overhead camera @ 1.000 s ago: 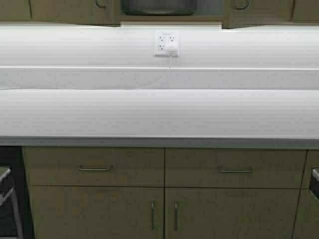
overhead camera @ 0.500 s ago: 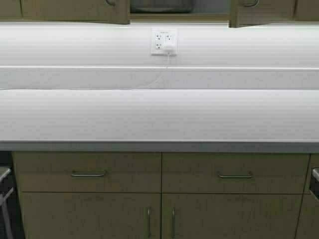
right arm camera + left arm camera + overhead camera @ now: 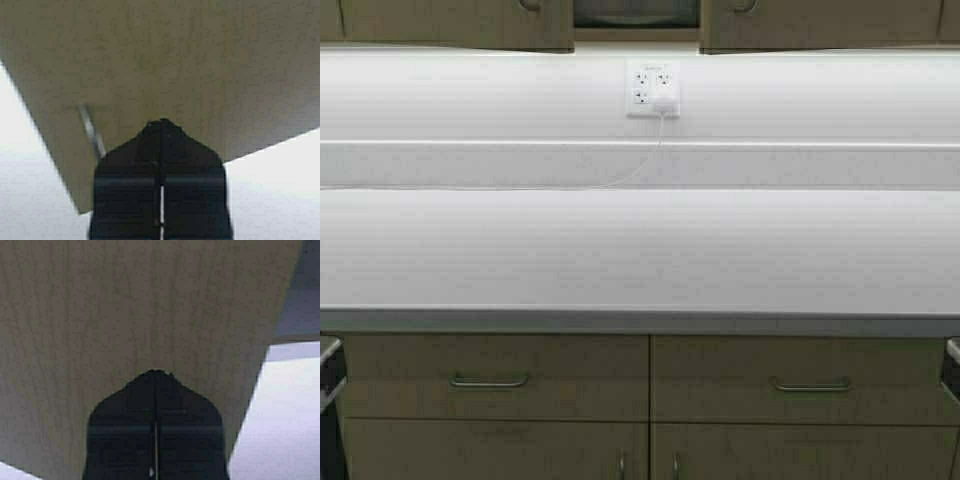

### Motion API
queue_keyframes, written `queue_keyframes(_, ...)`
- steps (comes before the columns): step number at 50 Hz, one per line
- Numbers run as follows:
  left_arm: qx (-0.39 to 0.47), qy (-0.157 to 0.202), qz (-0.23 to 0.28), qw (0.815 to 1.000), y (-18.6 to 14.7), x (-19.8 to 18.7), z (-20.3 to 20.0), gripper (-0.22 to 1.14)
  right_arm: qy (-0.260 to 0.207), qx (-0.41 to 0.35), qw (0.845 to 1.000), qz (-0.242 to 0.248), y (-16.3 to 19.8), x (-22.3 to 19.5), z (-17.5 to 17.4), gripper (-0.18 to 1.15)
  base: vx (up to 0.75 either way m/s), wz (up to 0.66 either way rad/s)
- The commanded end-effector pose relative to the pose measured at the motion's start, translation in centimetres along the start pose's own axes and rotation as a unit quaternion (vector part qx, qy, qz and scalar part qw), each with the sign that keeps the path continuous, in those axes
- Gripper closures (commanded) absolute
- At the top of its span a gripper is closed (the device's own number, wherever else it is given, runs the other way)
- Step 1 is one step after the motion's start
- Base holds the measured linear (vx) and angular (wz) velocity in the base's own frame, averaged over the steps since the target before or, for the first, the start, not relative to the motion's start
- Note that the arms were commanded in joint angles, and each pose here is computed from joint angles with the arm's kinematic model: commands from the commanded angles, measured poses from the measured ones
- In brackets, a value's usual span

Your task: Open the cabinet, put the pot inside, then close it

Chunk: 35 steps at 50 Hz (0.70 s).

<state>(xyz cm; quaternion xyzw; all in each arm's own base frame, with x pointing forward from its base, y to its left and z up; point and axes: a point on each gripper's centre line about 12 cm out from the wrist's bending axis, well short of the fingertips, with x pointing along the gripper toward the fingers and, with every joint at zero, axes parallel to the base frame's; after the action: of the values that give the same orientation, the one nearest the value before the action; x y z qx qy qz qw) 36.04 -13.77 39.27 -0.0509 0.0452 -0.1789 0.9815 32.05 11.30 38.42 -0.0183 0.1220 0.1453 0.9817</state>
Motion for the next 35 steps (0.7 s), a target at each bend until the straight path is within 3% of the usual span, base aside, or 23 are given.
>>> queue_keyframes(1,-0.007,-0.024,-0.011,1.0,-0.9,1.2,1.7,0.88,-0.018,0.005,1.0,0.006,0.2,-2.7,0.3,0.91,0.21,0.13)
queue_keyframes(11,-0.008,-0.028,-0.044,0.999,-3.7,4.0,2.2,0.88,-0.005,0.018,1.0,0.01,0.5,-3.4,-0.1,0.91,0.21,0.11)
queue_keyframes(20,0.002,-0.026,-0.044,0.999,-3.4,0.2,1.5,0.88,-0.009,0.006,0.999,0.043,2.5,-3.3,-0.1,0.91,0.18,0.0)
queue_keyframes(25,0.011,-0.028,-0.044,0.999,-3.2,-2.2,1.5,0.88,-0.032,0.006,0.998,0.056,3.2,-2.1,1.0,0.91,0.19,-0.04)
queue_keyframes(35,0.016,-0.031,-0.047,0.998,-3.0,-5.4,0.9,0.88,-0.032,0.005,0.996,0.085,5.7,1.2,1.8,0.91,0.15,-0.04)
